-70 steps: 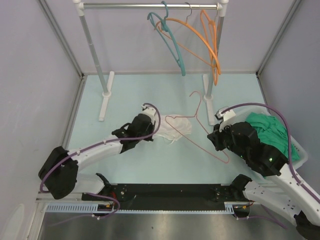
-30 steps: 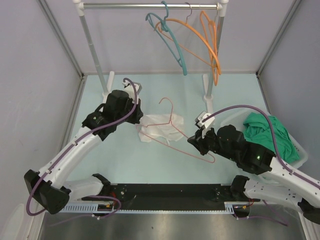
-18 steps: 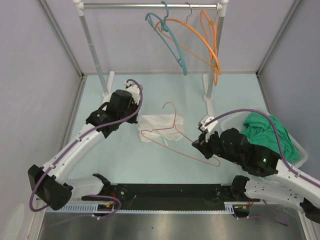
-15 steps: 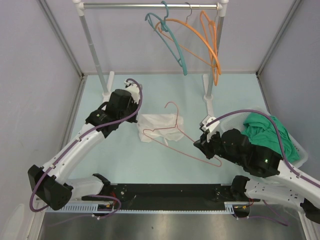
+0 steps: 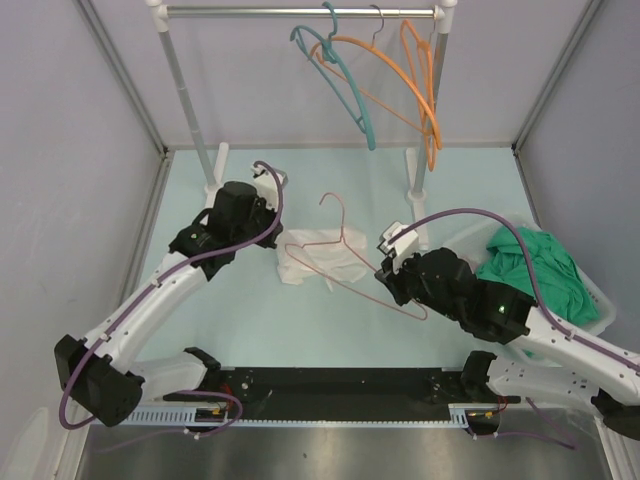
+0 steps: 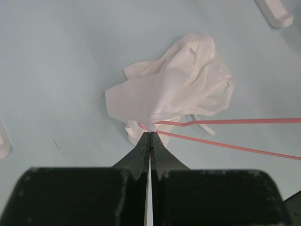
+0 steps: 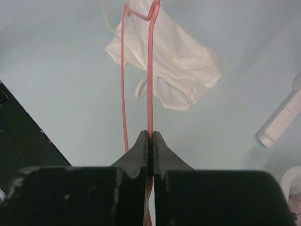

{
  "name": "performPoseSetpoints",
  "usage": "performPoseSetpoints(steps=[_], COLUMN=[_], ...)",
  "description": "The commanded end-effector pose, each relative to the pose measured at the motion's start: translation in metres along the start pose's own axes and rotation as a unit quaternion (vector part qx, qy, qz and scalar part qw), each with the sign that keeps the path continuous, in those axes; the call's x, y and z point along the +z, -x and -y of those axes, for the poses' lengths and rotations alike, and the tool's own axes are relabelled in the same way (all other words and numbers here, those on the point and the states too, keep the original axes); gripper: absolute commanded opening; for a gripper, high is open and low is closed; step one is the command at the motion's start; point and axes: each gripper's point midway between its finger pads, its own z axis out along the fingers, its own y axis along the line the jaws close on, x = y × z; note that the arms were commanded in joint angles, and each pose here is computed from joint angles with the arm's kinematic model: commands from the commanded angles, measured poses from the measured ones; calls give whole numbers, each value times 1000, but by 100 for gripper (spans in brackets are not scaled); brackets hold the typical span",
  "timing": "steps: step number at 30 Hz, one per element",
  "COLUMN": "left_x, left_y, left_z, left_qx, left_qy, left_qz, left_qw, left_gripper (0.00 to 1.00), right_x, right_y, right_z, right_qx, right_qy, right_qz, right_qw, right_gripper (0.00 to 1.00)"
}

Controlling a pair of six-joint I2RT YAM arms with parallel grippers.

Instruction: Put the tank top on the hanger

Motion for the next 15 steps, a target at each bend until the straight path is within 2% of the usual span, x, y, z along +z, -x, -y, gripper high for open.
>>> performPoseSetpoints(steps=[1, 8, 15], left_x=[-3, -2, -15], left_y=[9, 10, 27], left_z=[9, 16, 32], left_qx=[5, -5, -9], left_qy=[-39, -67, -111], left_qz=[29, 31, 56], left_qw=[999, 997, 992], left_gripper=[0, 0, 0], right_x=[0, 0, 6], right_y=[50, 63, 58], right_z=[3, -2, 2], right_qx=[15, 24, 29], right_qy=[-7, 8, 7], right_qz=[90, 129, 136], right_qw=[996, 991, 990], right_gripper=[0, 0, 0])
